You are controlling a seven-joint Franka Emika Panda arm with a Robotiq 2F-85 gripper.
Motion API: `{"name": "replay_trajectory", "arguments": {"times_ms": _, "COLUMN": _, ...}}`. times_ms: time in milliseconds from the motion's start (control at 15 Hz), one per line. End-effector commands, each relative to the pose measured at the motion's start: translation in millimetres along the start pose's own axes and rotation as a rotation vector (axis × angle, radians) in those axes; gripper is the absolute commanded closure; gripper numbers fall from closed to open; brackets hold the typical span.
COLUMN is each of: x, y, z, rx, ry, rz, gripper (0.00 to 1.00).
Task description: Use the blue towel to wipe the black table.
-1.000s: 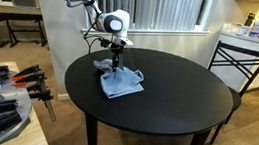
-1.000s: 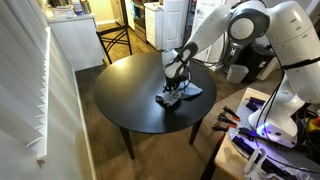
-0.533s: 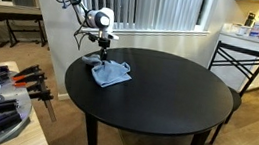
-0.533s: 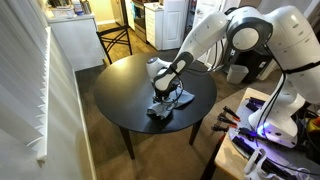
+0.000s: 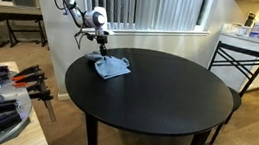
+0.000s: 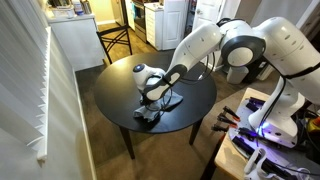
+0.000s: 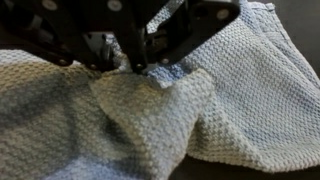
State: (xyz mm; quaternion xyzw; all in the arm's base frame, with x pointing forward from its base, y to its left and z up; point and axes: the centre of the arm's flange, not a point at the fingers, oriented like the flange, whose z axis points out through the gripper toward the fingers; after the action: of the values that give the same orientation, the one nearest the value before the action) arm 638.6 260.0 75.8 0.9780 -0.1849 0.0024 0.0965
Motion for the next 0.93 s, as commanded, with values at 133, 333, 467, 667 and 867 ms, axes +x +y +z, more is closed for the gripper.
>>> {"name": "replay_trajectory", "arguments": {"times_ms": 133, "x": 99.9, "y": -12.1, "z": 38.0, "rx": 0.078, "ry": 0.198, "rz": 0.168, "gripper": 0.93}}
{"name": "replay_trajectory", "arguments": {"times_ms": 333, "x": 147.1, "y": 5.5, "z": 33.2, "rx": 0.155, "ry": 0.244, "rz": 0.299, "gripper": 0.93}}
{"name": "replay_trajectory", "arguments": {"times_ms": 467, "x": 181.1, "y": 31.8, "z": 37.7, "rx": 0.176, "ry": 0.288, "rz": 0.394, "gripper": 0.93}}
{"name": "replay_trajectory", "arguments": {"times_ms": 667, "x": 223.6, "y": 106.6, "z": 48.4, "rx": 0.169, "ry": 0.351, "rz": 0.538, "gripper": 0.93}}
{"name": "replay_trajectory", "arguments": {"times_ms": 867, "x": 239.9, "y": 203.9, "z": 62.1, "rx": 0.137, "ry": 0.405, "rz": 0.688, "gripper": 0.93}}
